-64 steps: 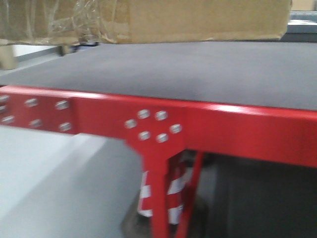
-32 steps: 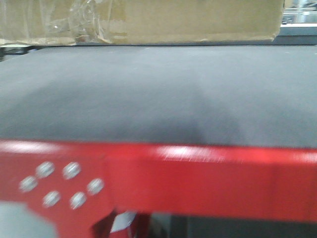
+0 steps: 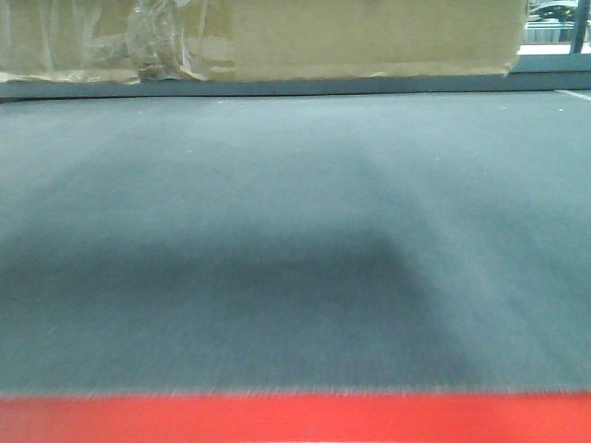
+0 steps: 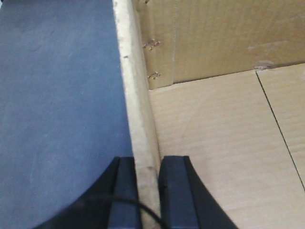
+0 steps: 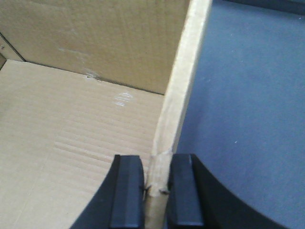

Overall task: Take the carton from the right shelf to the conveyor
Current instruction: 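Drive toward the red conveyor and raise the carton over its grey belt, then lower the carton onto the grey belt with both grippers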

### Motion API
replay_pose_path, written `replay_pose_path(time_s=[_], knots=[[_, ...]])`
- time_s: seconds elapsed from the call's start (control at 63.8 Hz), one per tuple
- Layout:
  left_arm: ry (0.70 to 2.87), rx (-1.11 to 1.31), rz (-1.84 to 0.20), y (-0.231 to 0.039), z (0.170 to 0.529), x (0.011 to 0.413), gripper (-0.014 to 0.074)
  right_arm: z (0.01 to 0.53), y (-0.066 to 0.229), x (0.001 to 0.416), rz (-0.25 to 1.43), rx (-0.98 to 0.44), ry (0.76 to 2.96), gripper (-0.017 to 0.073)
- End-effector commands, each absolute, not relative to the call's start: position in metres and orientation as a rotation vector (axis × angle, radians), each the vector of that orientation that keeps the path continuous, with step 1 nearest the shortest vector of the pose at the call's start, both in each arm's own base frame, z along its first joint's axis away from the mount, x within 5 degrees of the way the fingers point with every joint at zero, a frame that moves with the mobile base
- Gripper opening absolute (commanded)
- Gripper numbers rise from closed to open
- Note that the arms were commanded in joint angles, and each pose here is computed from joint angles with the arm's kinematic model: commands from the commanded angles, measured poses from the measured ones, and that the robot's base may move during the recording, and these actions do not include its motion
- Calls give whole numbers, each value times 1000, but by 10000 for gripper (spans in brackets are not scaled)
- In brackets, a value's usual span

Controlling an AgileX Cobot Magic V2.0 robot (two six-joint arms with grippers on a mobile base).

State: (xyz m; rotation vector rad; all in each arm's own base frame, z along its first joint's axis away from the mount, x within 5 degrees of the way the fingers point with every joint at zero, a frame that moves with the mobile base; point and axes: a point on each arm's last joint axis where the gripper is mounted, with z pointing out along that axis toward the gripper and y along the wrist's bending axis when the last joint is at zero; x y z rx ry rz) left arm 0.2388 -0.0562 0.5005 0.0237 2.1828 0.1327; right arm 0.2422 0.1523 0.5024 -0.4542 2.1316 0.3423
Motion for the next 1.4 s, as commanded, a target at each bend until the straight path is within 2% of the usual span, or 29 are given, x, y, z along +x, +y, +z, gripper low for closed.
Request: replay_pose_path(time_s=[0.0,1.379], knots=[[2128,30,172,-53,508,236,-17,510,150,238,351,-463,2076,-67],[2129,31,170,-53,508,236,-17,510,150,238,351,-463,2076,-67]])
